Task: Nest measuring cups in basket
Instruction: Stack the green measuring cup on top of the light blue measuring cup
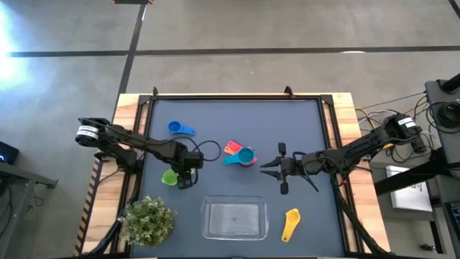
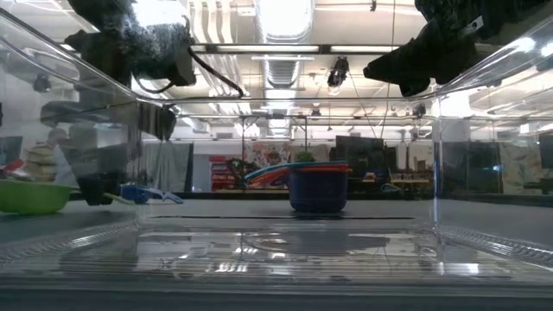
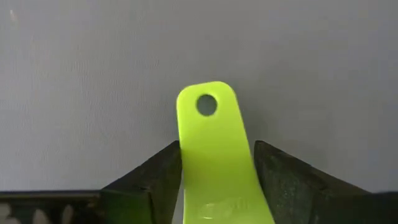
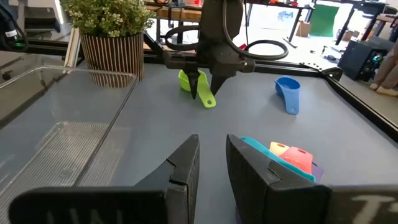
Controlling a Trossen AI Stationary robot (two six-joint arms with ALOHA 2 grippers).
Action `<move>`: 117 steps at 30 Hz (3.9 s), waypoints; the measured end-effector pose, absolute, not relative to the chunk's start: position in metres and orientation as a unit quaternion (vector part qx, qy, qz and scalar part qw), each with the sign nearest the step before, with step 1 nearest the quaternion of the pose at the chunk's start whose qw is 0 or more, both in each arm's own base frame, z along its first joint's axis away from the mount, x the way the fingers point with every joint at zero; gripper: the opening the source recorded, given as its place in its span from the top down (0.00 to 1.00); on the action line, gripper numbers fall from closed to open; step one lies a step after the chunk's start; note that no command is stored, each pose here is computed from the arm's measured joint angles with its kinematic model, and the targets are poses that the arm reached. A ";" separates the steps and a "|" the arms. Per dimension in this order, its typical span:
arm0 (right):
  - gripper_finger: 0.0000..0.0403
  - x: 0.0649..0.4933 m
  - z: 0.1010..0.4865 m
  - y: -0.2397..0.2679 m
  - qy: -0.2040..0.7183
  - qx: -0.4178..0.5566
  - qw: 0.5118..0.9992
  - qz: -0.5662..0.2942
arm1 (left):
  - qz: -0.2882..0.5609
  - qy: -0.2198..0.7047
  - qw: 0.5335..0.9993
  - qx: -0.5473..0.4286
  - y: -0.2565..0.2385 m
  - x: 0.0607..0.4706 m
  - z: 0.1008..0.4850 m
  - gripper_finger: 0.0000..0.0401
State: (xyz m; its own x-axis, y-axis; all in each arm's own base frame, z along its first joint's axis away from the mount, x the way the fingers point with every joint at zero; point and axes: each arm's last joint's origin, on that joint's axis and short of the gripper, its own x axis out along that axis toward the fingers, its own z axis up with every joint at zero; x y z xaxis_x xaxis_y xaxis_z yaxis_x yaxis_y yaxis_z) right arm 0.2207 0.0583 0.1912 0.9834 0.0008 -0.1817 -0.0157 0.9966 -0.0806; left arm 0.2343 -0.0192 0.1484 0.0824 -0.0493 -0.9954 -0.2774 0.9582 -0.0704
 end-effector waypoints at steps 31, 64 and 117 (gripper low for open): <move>0.83 0.221 0.192 0.058 0.090 -0.040 0.995 0.004 | 0.171 0.492 0.843 -0.129 0.122 0.278 0.248 0.67; 0.83 0.220 0.188 0.057 0.106 -0.052 0.993 -0.009 | 0.144 0.556 0.802 -0.162 0.203 0.342 0.205 0.39; 0.83 0.220 0.187 0.056 0.112 -0.061 0.992 -0.021 | -0.203 0.652 0.581 0.443 0.121 0.384 0.158 0.61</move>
State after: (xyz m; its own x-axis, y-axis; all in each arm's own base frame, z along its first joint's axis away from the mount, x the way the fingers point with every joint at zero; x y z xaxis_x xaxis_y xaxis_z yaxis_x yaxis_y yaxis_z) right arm 0.2200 0.0565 0.1872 0.9739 -0.0549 -0.2205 0.0272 0.9916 -0.1266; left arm 0.3844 0.1206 0.1583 0.0682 0.3406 -0.9377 0.8134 0.5252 0.2500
